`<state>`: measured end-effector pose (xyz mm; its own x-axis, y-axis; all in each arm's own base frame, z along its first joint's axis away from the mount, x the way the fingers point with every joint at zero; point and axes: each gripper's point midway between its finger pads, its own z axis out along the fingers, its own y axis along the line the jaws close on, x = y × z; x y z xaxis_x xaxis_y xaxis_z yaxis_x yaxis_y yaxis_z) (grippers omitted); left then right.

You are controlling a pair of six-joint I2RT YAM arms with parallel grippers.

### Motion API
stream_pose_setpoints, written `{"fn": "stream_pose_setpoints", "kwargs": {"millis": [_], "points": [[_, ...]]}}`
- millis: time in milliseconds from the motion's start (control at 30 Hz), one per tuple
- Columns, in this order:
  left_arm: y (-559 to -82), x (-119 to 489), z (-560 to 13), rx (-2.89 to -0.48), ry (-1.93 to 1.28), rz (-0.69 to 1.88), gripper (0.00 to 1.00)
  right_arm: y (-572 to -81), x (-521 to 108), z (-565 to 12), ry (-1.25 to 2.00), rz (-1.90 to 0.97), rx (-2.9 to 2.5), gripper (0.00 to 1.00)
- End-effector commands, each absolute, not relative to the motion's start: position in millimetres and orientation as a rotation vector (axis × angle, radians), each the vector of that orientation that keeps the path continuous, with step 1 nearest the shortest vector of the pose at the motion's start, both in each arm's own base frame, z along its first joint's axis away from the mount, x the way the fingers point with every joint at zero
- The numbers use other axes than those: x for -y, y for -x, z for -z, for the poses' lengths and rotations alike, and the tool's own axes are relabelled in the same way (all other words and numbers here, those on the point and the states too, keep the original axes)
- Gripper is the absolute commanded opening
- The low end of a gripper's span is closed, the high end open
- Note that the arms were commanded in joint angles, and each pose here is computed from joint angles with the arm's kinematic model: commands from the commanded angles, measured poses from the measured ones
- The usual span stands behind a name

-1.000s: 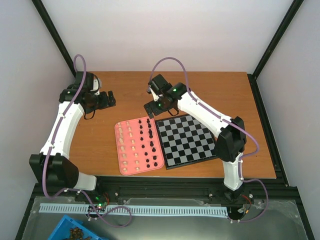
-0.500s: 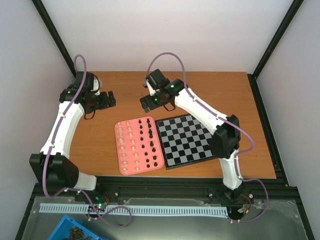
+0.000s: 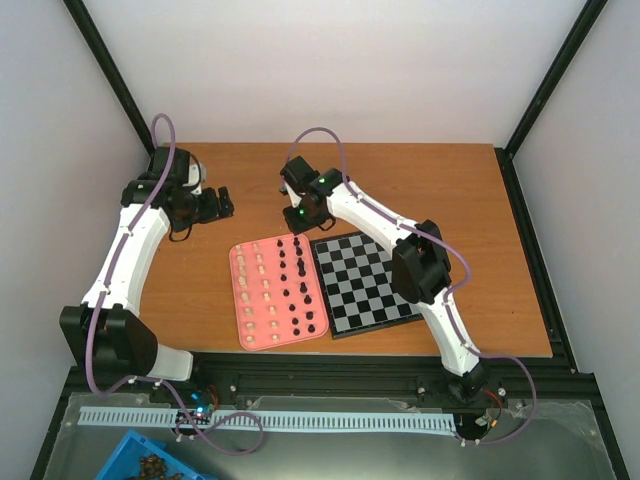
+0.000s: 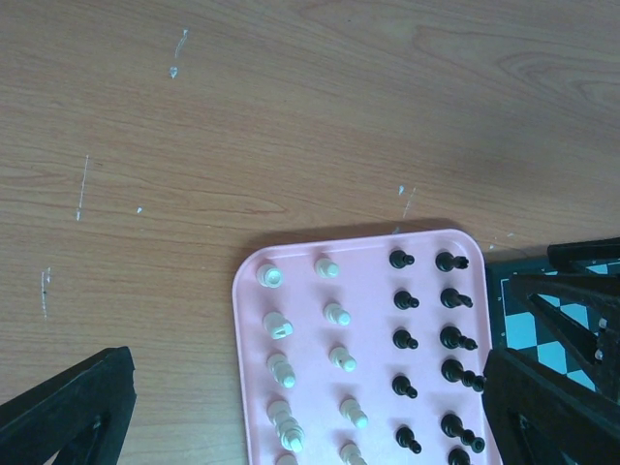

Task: Set up the chess pieces on the board
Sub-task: Pick up the chess piece from the storage box.

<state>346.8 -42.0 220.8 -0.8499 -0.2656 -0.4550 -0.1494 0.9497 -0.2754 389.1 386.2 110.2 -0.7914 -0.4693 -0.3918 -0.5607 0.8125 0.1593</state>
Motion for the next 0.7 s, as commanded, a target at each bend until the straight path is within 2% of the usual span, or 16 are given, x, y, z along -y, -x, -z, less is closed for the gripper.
{"fn": "stream_pose_setpoints", "kwargs": {"millis": [0, 667], "points": [[-347, 46, -224, -2.588, 0.289, 0.342, 1.00, -384, -393, -105, 0.801, -0.427, -2.687, 0.42], [-347, 46, -214, -2.616, 0.295, 0.337, 1.00, -387, -400, -61, 0.822, -0.384, -2.760, 0.38]]}}
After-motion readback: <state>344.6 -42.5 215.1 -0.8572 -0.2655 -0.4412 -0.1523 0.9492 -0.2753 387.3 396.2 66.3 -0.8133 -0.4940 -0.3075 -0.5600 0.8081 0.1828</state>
